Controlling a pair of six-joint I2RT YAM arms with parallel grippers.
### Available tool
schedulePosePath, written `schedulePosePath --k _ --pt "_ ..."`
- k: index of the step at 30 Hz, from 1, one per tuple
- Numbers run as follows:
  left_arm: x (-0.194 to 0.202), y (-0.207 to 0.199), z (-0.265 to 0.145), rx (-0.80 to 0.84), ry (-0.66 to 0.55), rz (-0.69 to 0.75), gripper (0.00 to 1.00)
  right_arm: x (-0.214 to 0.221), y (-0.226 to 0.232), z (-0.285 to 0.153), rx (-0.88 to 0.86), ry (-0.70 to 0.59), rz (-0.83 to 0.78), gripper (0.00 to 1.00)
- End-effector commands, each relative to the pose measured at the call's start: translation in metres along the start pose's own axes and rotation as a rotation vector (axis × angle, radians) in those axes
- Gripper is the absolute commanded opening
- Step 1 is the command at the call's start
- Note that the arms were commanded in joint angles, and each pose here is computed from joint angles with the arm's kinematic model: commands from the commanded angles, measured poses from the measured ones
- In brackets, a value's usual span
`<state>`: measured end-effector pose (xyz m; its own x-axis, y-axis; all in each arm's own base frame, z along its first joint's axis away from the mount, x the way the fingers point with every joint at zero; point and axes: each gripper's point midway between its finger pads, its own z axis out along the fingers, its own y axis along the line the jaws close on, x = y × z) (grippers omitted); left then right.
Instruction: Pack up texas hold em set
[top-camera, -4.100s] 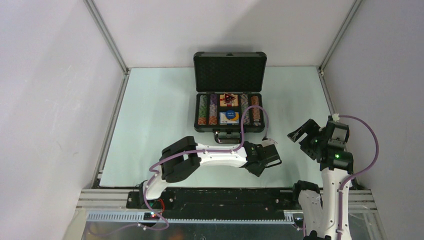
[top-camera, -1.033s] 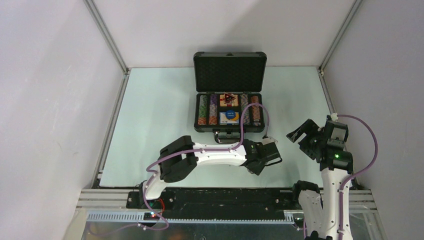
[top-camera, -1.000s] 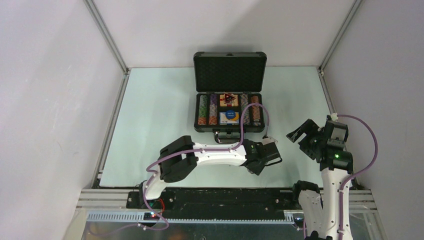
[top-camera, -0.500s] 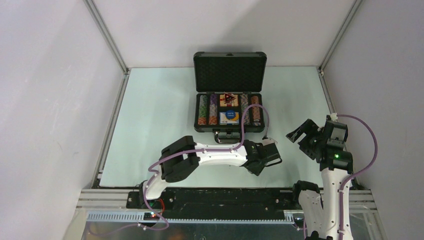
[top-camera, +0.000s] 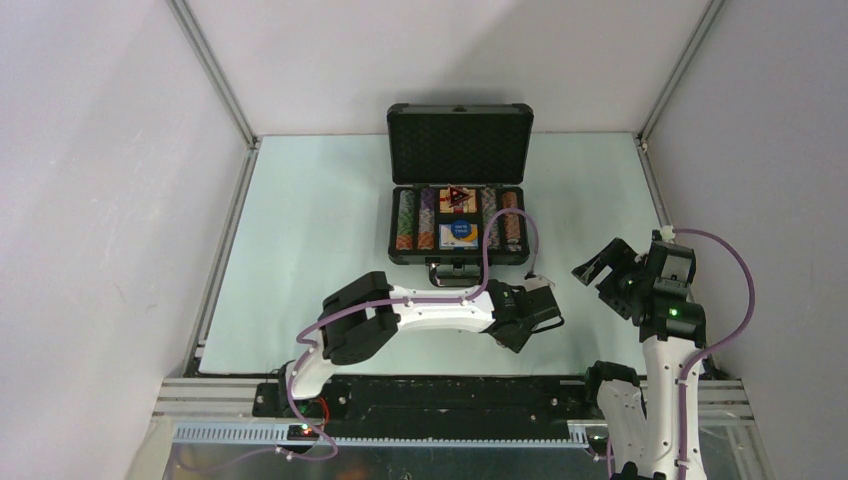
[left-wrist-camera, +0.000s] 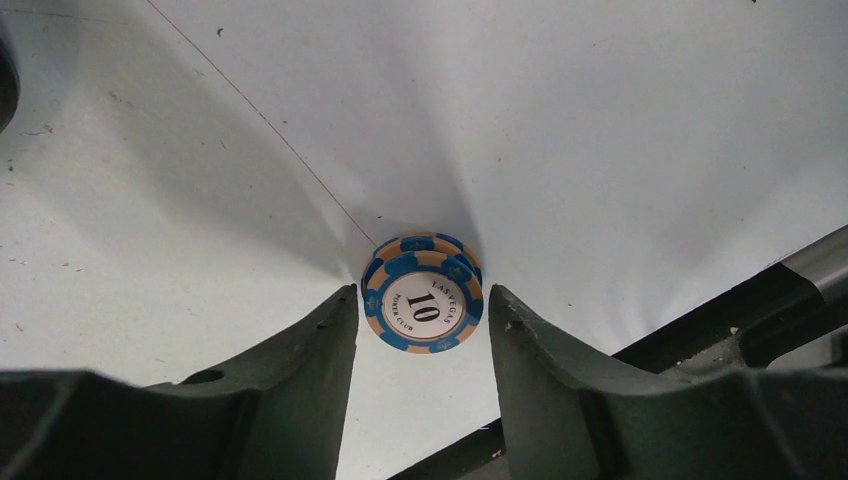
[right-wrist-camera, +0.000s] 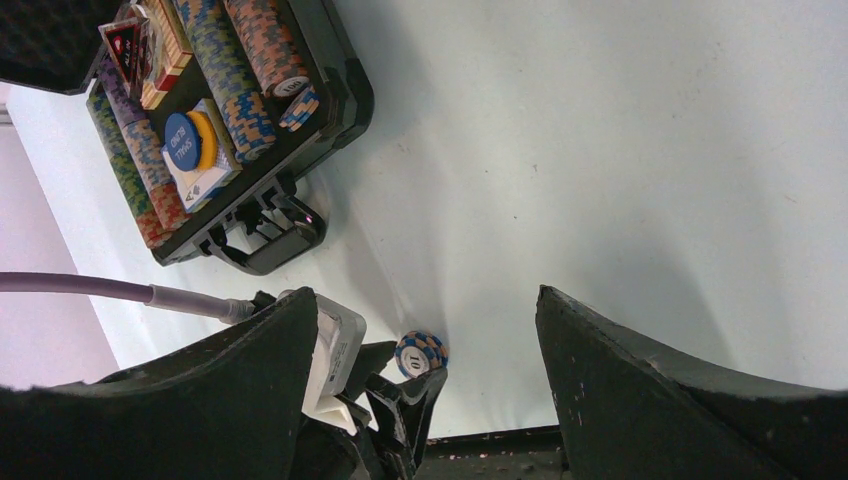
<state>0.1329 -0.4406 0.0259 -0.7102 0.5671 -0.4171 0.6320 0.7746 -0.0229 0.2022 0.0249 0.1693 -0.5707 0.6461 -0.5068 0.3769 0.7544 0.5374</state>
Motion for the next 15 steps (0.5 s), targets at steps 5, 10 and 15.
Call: schedulePosePath --k 5,10,15 --pt "-0.019 -0.006 -0.014 0.016 -0.06 -0.002 0.59 -0.005 0.007 -0.004 -0.031 -0.02 -0.029 0.83" --pt "-0.03 0.001 -0.03 -0.002 -0.114 -0.015 0.65 -0.005 0.007 -0.003 -0.028 -0.021 -0.028 0.84" --pt "-0.044 0.005 -0.052 0.001 -0.175 -0.032 0.69 -0.006 0.007 -0.004 -0.029 -0.027 -0.028 0.84"
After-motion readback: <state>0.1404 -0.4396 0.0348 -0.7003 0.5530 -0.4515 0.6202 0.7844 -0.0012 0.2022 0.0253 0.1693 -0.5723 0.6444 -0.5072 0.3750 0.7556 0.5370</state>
